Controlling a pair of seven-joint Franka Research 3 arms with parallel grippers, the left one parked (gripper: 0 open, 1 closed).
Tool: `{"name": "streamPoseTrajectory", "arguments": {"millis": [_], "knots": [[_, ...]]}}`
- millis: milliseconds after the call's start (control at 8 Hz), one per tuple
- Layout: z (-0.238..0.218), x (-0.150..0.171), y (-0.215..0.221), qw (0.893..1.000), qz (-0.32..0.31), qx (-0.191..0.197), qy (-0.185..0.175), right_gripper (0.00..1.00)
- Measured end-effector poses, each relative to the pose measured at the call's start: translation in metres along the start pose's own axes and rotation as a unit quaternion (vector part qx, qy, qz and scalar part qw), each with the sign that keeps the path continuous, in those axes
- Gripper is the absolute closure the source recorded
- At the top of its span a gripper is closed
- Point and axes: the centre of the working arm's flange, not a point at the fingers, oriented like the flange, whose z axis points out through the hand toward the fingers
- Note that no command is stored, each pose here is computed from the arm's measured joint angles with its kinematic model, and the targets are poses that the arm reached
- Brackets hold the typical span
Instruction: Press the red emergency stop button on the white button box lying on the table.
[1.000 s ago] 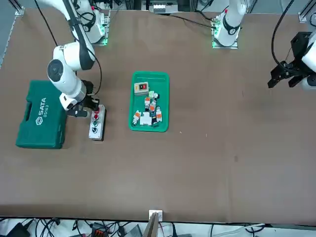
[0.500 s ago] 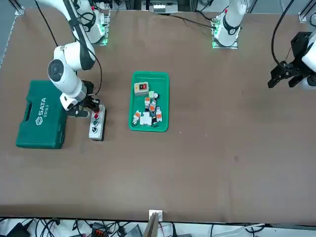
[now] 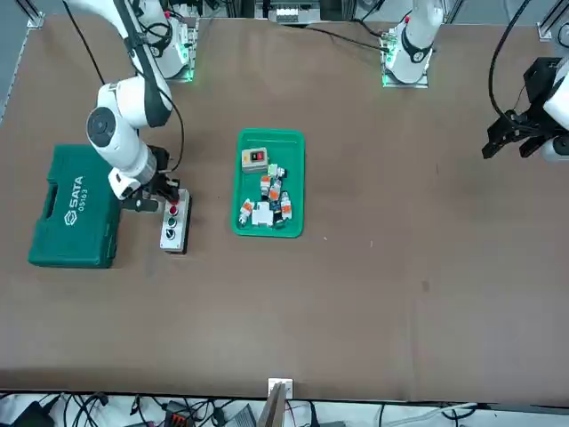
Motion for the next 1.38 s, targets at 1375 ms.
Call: {"name": "streamPoseTrajectory", "arguments": {"millis": [1375], "knots": [[-0.024, -0.005, -0.003, 1.0, -0.004, -0.002, -0.01, 0.99]]}}
